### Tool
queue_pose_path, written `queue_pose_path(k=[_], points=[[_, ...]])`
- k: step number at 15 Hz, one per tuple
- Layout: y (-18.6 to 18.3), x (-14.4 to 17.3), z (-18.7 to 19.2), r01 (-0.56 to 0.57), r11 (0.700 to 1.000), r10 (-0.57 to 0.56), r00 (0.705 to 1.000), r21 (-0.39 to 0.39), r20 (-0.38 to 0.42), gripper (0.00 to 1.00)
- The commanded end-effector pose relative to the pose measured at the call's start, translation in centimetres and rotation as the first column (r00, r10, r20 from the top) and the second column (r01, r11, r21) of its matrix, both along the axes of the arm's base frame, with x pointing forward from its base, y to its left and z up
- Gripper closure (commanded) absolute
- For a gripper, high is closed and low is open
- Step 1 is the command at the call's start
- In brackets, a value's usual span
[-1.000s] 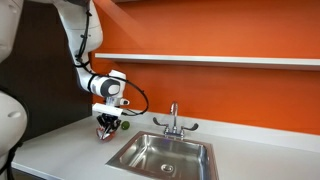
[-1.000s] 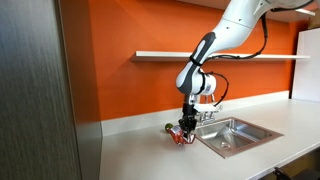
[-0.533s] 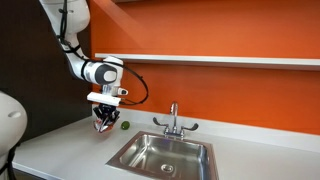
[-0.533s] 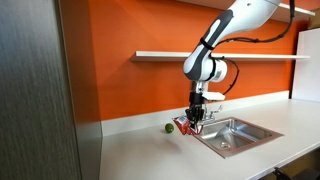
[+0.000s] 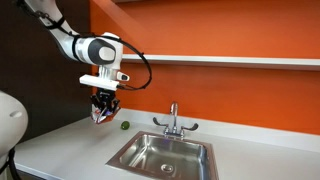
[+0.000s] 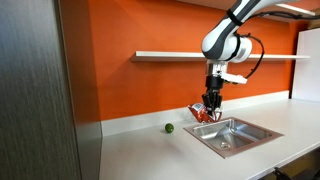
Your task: Pick up the pack of snacks and put it on the shelf
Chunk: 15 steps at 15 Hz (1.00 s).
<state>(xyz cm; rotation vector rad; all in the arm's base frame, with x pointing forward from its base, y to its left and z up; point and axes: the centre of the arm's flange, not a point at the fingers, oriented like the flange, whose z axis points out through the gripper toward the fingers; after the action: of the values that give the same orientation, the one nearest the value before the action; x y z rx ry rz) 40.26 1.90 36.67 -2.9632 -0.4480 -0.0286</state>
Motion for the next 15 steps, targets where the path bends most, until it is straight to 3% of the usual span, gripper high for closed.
queue_pose_path(k=[1,7,15], points=[[-0.8,-4.0,6.4,0.034,0.998,-0.031,0.997,-0.044,0.064,0.98],[0.2,-5.8,15.6,0.039,0.997,-0.024,0.976,-0.066,0.214,0.98],[0.5,-4.6,26.8,0.082,0.996,-0.066,0.896,-0.019,0.439,0.98]])
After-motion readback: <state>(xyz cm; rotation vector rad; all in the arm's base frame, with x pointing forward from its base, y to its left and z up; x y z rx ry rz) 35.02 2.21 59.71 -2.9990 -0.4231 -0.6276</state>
